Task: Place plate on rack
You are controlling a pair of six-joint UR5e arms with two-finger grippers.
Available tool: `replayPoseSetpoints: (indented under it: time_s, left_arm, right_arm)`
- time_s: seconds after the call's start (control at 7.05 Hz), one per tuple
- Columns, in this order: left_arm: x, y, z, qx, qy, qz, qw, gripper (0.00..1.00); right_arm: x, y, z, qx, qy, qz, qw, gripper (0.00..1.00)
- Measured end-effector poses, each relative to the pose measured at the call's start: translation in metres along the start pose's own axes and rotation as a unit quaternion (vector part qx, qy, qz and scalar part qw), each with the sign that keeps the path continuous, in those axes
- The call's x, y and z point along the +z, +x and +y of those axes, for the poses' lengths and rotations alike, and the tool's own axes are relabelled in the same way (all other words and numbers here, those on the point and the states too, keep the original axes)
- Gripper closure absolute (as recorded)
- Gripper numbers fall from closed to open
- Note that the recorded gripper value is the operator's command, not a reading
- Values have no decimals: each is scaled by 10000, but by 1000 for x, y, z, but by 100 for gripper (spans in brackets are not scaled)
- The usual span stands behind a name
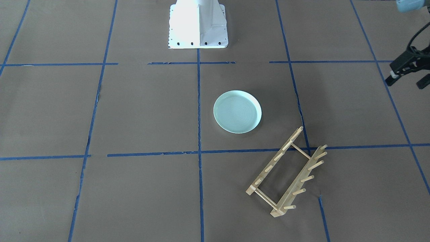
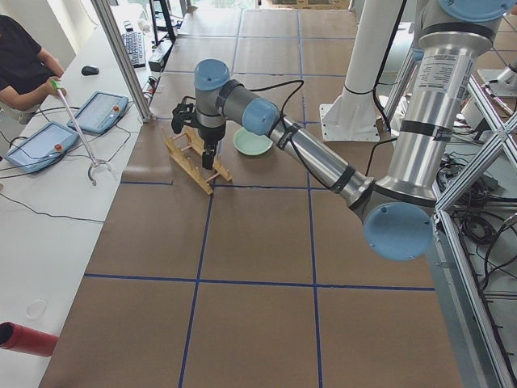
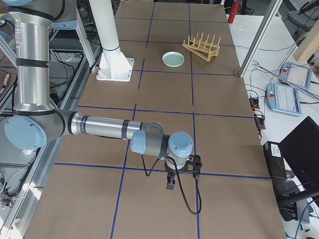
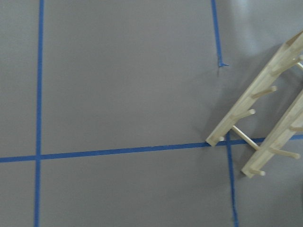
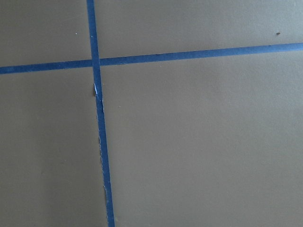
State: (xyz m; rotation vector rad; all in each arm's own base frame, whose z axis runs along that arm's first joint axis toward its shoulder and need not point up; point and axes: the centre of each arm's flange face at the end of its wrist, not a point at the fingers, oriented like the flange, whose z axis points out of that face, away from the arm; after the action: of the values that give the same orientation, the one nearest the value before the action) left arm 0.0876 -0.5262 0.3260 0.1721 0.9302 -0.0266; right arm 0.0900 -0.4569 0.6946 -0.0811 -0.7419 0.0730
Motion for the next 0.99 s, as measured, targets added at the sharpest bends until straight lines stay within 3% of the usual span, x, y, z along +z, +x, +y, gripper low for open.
replayPoseSetpoints:
  time_s: [0.43,0.99]
  left_arm:
    - [30,126,6,-250,-214,304,9990,0]
    - [131,276,51,-157,-29,-227,9996,0]
  right_arm:
    - [0,0,0,2,-2,0,10000,0]
    - [0,0,0,0,0,0,10000,0]
